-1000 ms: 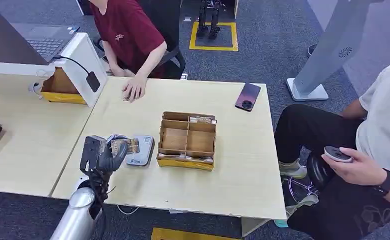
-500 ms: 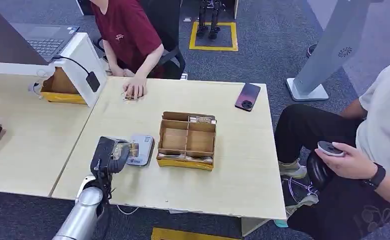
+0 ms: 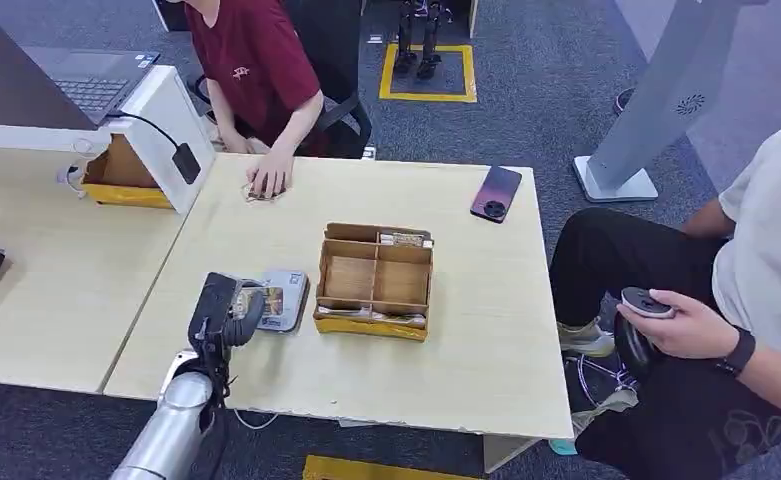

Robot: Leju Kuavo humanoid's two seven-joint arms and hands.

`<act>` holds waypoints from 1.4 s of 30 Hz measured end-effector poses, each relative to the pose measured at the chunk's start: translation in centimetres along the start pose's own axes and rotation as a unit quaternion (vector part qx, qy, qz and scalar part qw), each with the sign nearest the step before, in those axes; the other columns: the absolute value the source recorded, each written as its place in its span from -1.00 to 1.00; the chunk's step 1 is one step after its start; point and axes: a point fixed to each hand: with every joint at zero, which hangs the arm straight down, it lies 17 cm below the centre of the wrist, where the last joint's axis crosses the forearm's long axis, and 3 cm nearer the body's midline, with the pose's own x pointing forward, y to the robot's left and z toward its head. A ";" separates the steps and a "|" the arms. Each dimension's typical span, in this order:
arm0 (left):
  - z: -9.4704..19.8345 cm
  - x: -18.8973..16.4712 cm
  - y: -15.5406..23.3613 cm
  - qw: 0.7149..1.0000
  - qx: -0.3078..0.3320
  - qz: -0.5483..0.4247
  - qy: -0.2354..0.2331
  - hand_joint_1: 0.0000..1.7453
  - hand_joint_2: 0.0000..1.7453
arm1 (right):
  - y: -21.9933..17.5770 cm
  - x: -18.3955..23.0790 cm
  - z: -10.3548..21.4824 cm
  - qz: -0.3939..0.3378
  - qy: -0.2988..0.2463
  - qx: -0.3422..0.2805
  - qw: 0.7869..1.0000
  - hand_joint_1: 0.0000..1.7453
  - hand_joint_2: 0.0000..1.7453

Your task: Pass the card to the sensor for recognition and then transmit it.

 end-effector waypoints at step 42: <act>-2.1 -3.0 0.9 0.998 0.051 -0.024 0.041 1.00 1.00 | -0.1 0.3 0.0 0.020 -0.003 0.002 1.000 -1.00 1.00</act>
